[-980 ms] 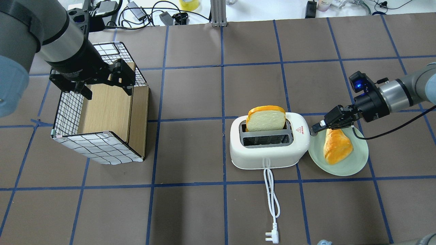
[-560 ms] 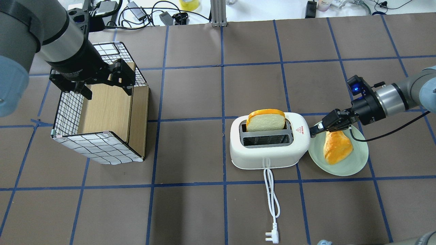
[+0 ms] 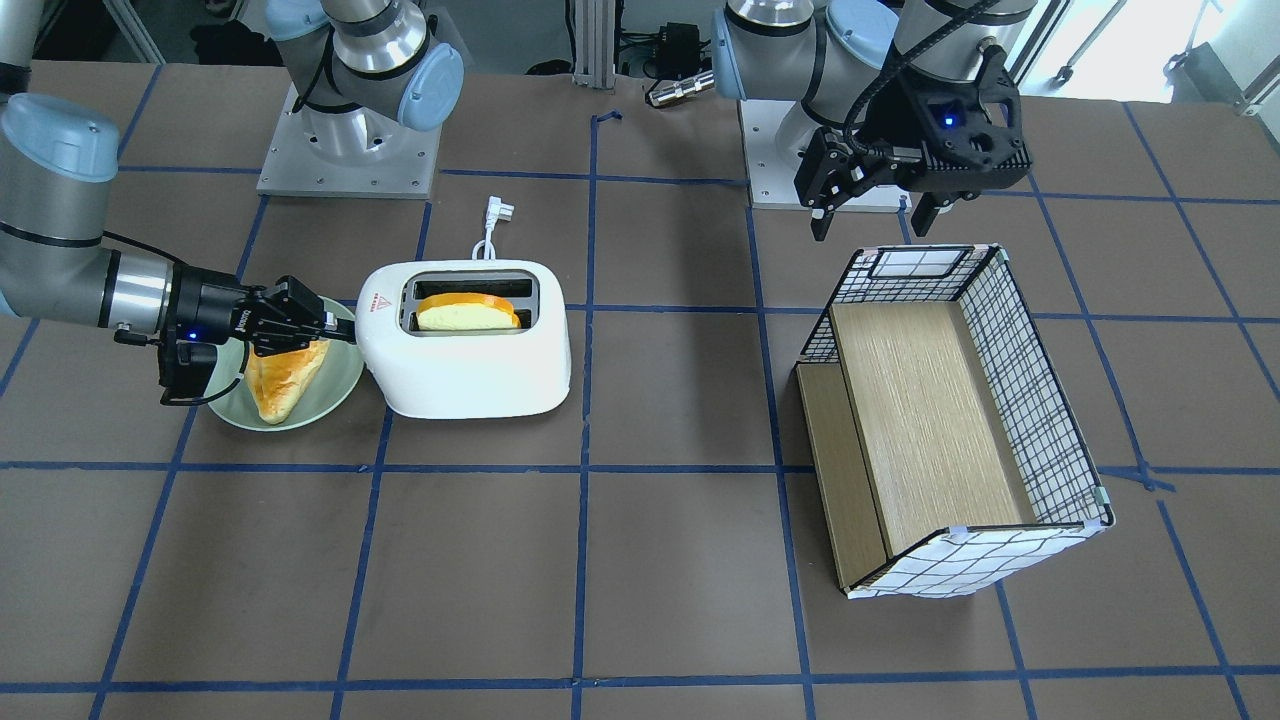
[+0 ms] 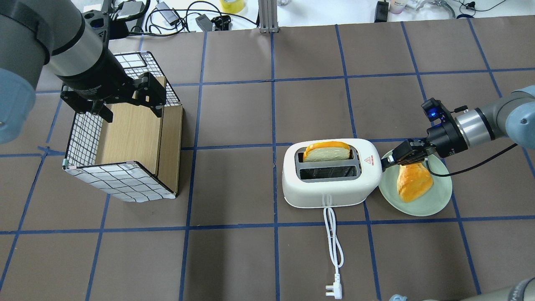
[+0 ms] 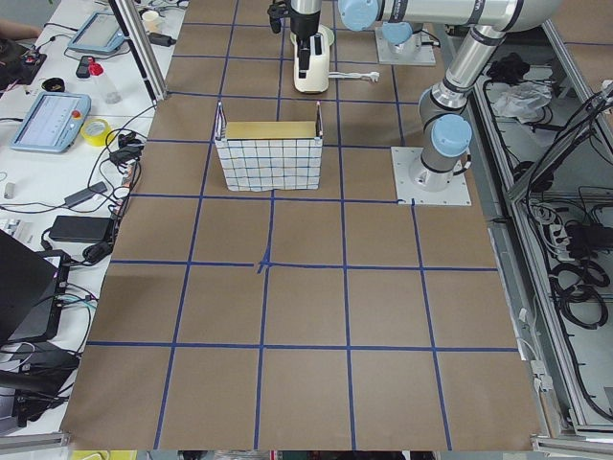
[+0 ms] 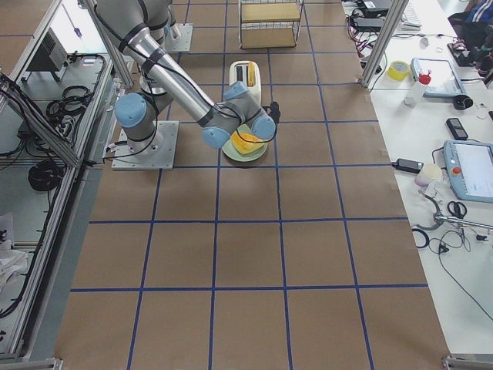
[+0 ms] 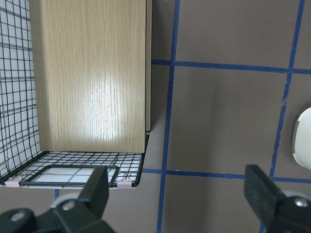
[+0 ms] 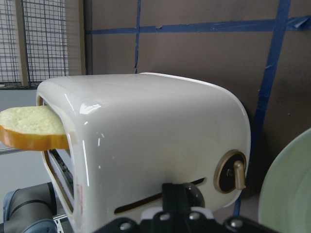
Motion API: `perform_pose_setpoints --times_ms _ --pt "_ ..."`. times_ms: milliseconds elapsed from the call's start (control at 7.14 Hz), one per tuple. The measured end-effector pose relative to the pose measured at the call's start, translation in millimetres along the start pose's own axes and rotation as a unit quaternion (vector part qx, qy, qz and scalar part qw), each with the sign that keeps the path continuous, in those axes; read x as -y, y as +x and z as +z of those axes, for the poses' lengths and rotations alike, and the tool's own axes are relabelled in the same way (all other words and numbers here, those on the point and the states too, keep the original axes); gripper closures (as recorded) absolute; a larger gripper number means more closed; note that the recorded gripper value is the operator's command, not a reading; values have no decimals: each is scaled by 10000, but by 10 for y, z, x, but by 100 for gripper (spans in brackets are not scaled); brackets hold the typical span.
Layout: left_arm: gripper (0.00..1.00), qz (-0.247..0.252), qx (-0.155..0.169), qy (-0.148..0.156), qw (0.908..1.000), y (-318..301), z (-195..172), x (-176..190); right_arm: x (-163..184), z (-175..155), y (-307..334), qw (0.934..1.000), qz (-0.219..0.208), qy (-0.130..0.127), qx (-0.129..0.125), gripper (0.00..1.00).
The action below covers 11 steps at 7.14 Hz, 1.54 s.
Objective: Press toaster with right arm
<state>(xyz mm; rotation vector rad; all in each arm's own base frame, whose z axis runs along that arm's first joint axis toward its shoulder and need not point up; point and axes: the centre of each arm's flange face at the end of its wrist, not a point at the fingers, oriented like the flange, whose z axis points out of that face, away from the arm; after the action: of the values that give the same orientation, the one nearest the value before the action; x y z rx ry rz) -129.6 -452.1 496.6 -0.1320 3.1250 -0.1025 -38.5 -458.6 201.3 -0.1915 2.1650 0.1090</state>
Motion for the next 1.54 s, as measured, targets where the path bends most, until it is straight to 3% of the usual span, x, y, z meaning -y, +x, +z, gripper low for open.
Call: perform_pose_setpoints --times_ms 420,560,840,1260,1540 --pt "0 0 0 0 10000 0 0 0 -33 50 33 10000 25 10 -77 100" --pt "0 0 3 0 10000 0 0 0 -26 11 -17 9995 305 35 -120 100" --pt "0 0 4 0 10000 -1 0 0 3 -213 -328 9925 1132 239 -405 100" --pt "0 0 0 0 10000 0 0 0 182 -691 -957 9771 1708 381 -1210 100" --pt "0 0 2 0 10000 0 0 0 457 -972 -1652 9583 2014 495 -1964 100"
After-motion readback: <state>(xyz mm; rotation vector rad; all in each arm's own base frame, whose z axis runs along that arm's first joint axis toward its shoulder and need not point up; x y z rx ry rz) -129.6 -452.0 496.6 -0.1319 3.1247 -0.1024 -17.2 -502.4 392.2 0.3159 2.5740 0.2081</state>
